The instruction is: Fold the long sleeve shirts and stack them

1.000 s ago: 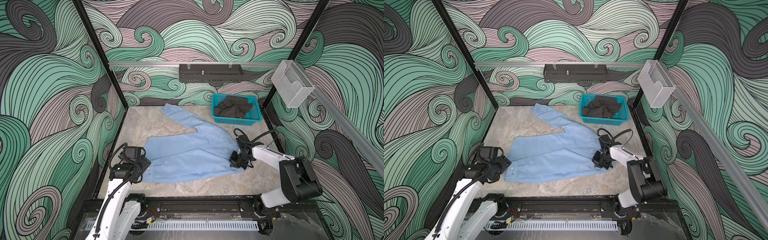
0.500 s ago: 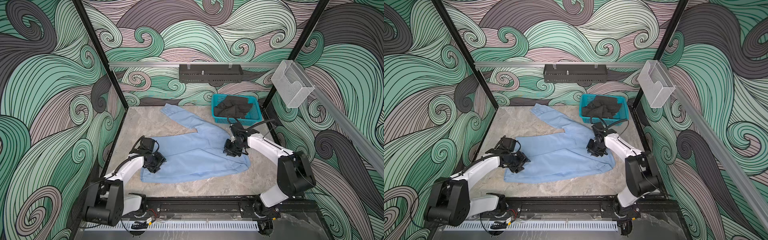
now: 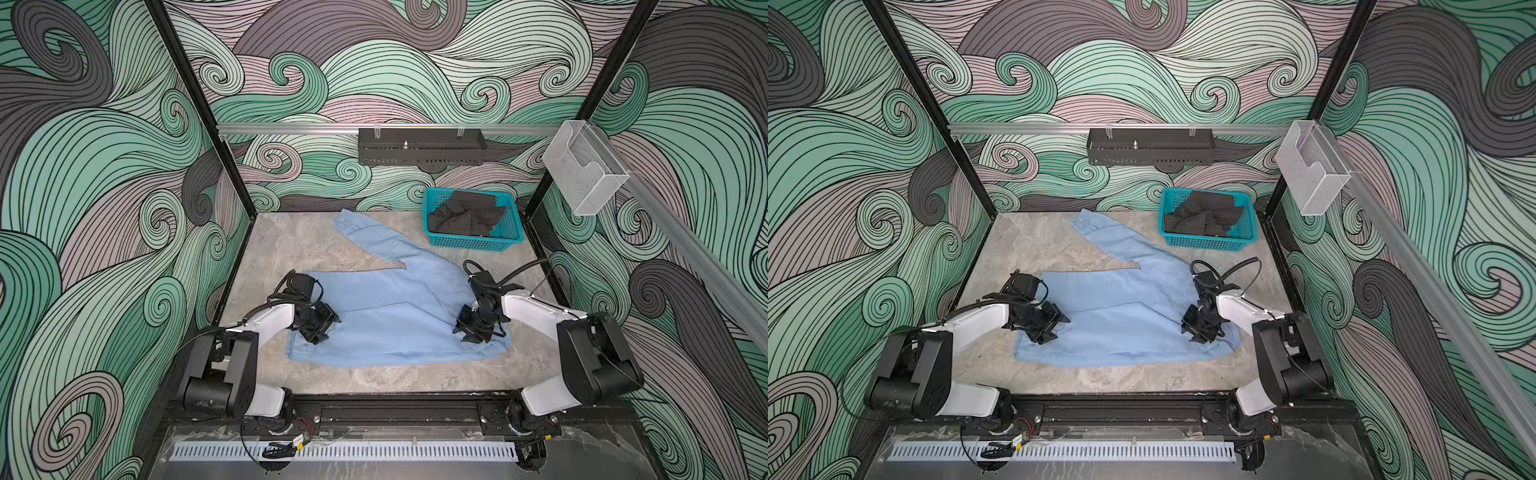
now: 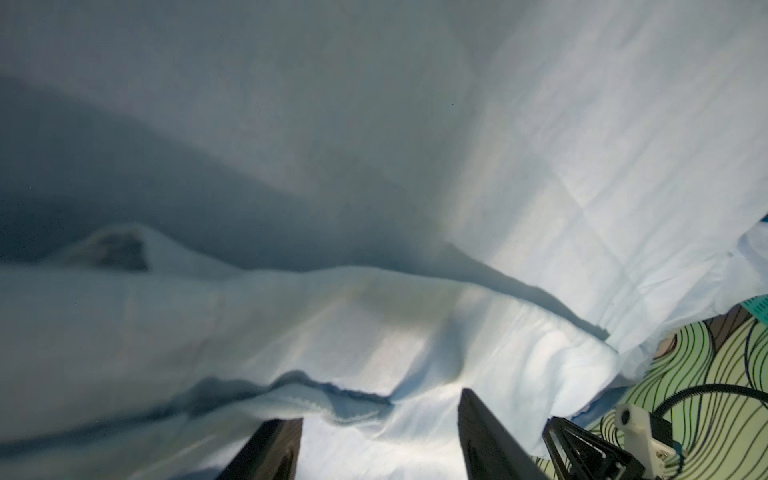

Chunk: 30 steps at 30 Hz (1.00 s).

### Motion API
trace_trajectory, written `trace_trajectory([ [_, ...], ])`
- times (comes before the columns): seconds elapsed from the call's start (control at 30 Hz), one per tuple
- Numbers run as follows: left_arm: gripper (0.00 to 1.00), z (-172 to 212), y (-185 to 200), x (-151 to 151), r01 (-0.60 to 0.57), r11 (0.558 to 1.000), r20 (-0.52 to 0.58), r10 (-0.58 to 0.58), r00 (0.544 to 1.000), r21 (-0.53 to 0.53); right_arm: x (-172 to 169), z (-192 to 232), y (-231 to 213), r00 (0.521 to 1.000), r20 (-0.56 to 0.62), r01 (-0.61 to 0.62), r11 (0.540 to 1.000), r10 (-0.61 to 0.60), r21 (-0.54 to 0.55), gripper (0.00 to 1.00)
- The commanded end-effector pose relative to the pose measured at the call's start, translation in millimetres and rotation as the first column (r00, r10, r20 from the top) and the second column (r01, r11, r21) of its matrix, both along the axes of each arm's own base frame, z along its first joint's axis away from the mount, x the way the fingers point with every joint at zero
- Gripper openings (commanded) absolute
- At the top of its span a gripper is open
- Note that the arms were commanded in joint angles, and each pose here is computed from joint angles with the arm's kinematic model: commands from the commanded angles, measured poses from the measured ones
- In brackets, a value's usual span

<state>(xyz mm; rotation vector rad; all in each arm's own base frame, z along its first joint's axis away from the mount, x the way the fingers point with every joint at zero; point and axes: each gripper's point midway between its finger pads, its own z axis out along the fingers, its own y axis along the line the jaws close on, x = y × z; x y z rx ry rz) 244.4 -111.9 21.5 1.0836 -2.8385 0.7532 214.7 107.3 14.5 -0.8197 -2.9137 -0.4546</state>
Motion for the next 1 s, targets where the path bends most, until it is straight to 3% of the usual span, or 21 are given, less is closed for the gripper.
trace_trajectory([
  [0.0,0.63,-37,-1,-42,0.083,0.995,-0.147,-0.074,0.986,0.055,-36,-9,-31,0.994,-0.095,0.039,0.994,-0.049,-0.102,0.4],
  [0.1,0.62,-22,-7,-39,0.092,0.995,-0.098,-0.089,0.991,0.028,-23,12,-37,1.0,-0.007,0.028,0.994,-0.028,-0.109,0.44],
  [0.23,0.71,53,2,-2,0.107,0.988,0.129,-0.121,0.984,0.111,27,70,-35,0.976,0.206,-0.048,0.991,0.074,-0.128,0.54],
  [0.37,0.82,136,28,54,0.079,0.952,0.39,-0.196,0.9,0.296,90,125,-35,0.883,0.412,-0.14,0.963,0.227,-0.231,0.56],
  [0.43,0.84,154,38,78,0.105,0.925,0.423,-0.266,0.866,0.366,118,140,-34,0.837,0.455,-0.184,0.94,0.303,-0.288,0.54],
  [0.53,0.82,147,44,117,0.206,0.886,0.383,-0.376,0.844,0.416,150,146,-23,0.77,0.475,-0.303,0.899,0.426,-0.315,0.48],
  [0.6,0.79,130,46,136,0.295,0.866,0.315,-0.434,0.844,0.403,170,138,-23,0.751,0.478,-0.329,0.885,0.456,-0.329,0.48],
  [0.77,0.72,83,54,158,0.488,0.79,0.071,-0.548,0.833,0.371,204,116,-23,0.712,0.463,-0.394,0.846,0.528,-0.358,0.55],
  [0.97,0.73,44,70,183,0.579,0.707,-0.078,-0.604,0.793,0.406,227,102,-15,0.667,0.484,-0.441,0.824,0.566,-0.355,0.57],
])
